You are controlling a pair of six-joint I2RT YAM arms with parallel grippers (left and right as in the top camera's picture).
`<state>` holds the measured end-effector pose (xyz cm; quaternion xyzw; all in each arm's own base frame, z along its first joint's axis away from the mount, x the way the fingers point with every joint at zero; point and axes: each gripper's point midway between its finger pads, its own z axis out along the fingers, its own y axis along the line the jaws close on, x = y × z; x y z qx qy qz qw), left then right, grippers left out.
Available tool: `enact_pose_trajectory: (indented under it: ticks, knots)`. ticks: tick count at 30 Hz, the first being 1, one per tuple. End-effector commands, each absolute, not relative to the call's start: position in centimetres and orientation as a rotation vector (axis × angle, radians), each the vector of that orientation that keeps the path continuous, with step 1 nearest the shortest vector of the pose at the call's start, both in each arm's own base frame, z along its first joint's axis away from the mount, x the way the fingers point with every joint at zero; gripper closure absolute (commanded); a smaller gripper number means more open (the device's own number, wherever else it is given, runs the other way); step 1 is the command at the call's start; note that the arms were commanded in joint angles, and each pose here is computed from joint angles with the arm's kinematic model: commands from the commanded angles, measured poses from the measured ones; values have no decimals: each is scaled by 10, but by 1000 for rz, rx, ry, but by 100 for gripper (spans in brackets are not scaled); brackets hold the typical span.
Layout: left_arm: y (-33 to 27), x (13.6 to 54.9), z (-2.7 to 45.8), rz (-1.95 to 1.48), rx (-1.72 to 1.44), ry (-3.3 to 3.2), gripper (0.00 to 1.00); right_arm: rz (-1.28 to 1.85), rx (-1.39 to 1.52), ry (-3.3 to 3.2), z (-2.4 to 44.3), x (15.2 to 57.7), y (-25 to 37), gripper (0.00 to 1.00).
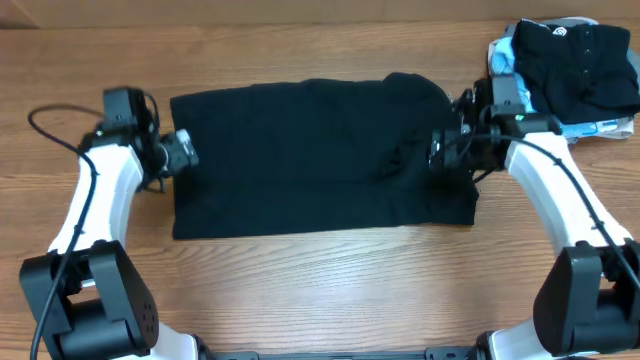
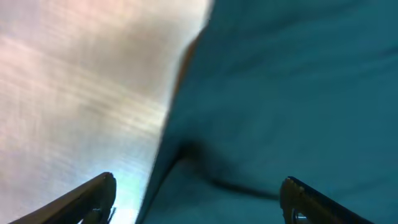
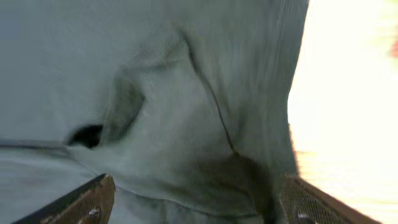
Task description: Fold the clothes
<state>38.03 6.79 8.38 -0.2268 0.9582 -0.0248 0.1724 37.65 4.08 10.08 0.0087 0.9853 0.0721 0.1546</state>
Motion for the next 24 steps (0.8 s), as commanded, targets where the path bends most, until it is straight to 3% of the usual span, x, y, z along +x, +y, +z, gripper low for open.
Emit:
enact_pose_trajectory:
  ticks: [1, 7, 16, 24]
  knots:
    - [54, 425, 143, -205, -368, 2595, 15, 189, -37, 2705, 152, 406, 39, 10]
    - [61, 463, 169, -175, -263, 2518, 19, 176, -87, 2584, 195, 430, 40, 10]
    - [74, 529, 107, -156, -207, 2529, 21, 191, -89, 2591, 195, 428, 42, 10]
    - [87, 565, 78, -77, -134, 2464, 22, 191, -88, 2609, 193, 424, 42, 10]
